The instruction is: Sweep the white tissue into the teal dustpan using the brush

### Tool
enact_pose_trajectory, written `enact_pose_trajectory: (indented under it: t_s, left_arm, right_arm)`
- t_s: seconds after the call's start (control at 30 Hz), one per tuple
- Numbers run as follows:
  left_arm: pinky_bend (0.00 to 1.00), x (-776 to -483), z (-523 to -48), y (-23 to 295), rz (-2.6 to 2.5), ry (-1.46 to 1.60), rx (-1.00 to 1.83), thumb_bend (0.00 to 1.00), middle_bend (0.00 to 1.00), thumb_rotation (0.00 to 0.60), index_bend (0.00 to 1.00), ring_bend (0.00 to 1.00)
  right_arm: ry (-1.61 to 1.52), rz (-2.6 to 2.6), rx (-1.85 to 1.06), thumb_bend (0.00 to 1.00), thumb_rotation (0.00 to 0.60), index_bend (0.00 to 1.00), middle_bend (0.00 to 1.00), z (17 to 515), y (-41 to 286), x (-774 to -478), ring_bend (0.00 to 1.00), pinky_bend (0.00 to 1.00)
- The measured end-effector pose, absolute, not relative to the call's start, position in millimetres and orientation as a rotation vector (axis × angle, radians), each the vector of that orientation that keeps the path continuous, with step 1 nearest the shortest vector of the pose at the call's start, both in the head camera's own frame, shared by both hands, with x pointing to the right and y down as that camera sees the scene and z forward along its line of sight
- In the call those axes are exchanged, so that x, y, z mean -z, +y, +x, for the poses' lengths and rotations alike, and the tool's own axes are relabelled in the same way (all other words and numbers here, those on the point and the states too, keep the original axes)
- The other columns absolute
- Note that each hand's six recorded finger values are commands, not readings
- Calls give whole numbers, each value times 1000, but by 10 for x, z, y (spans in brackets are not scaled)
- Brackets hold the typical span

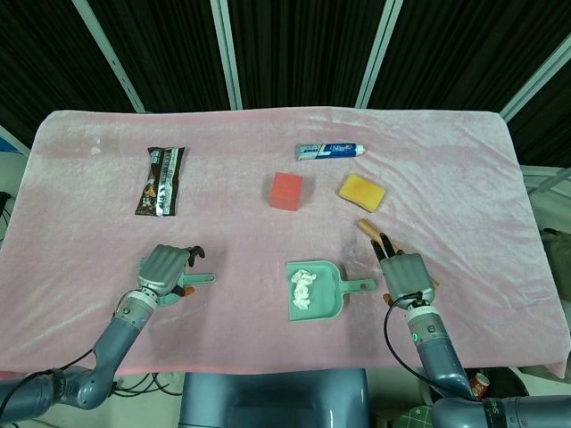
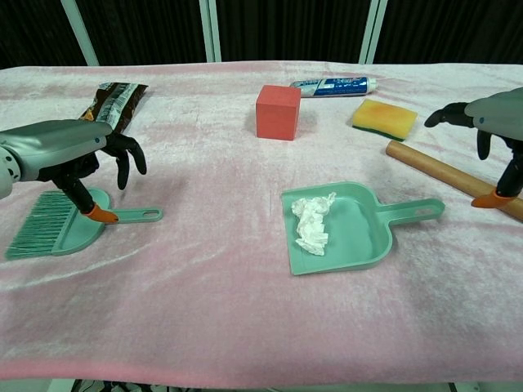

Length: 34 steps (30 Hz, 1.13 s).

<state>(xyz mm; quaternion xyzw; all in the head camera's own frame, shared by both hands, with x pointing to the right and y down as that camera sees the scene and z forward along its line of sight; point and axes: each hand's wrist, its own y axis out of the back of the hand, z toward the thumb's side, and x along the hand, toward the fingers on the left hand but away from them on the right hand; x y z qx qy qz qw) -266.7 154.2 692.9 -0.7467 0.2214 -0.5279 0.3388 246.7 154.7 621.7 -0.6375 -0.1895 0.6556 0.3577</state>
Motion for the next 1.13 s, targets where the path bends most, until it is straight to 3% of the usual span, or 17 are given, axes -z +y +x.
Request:
enact_pose_trajectory:
  t_s: [0.07,0.13,0.27,0.33,0.43,0.53,0.8,1.13]
  left_arm:
    - [994,-6894,-2669,1534,-1939,589,1365,36,447,600,303,855]
    - [931,-6847,-2681,1518,-1928,606,1352,36,433,600,303,757]
    - [569,-6698,-2752,1471,-1884,658,1317,36,321,600,281,371]
    - [333,-6576,-2833,1456,-1850,690,1293,36,197,600,228,153]
    - [168,-6358,-3027,1476,-1802,739,1265,36,79,600,155,25]
    - [129,-6141,-3305,1557,-1766,786,1266,36,14,600,106,0]
    - [34,-5687,-4050,1922,-1680,948,1320,29,0,600,3,0]
    - [11,-5373,-4767,2196,-1489,1035,1372,29,0,600,0,0]
  right_arm:
    - [-494,-1641,-1692,127,600,0,0,2492,1543,-6195,335,632]
    - [-498,-1633,-1687,128,600,0,0,2525,1534,-6164,331,622]
    - [-509,-1607,-1674,127,600,0,0,2620,1512,-6083,203,476]
    - [-524,-1594,-1666,123,600,0,0,2712,1510,-6020,105,366]
    - [-565,-1590,-1666,103,600,0,0,2896,1530,-5922,2,237]
    - [-632,-1598,-1648,99,600,0,0,3082,1558,-5810,0,221]
    - [-901,-1612,-1577,99,600,0,0,3724,1764,-5486,0,201]
    - [-1182,-1450,-1584,99,600,0,0,4488,2106,-5154,0,200]
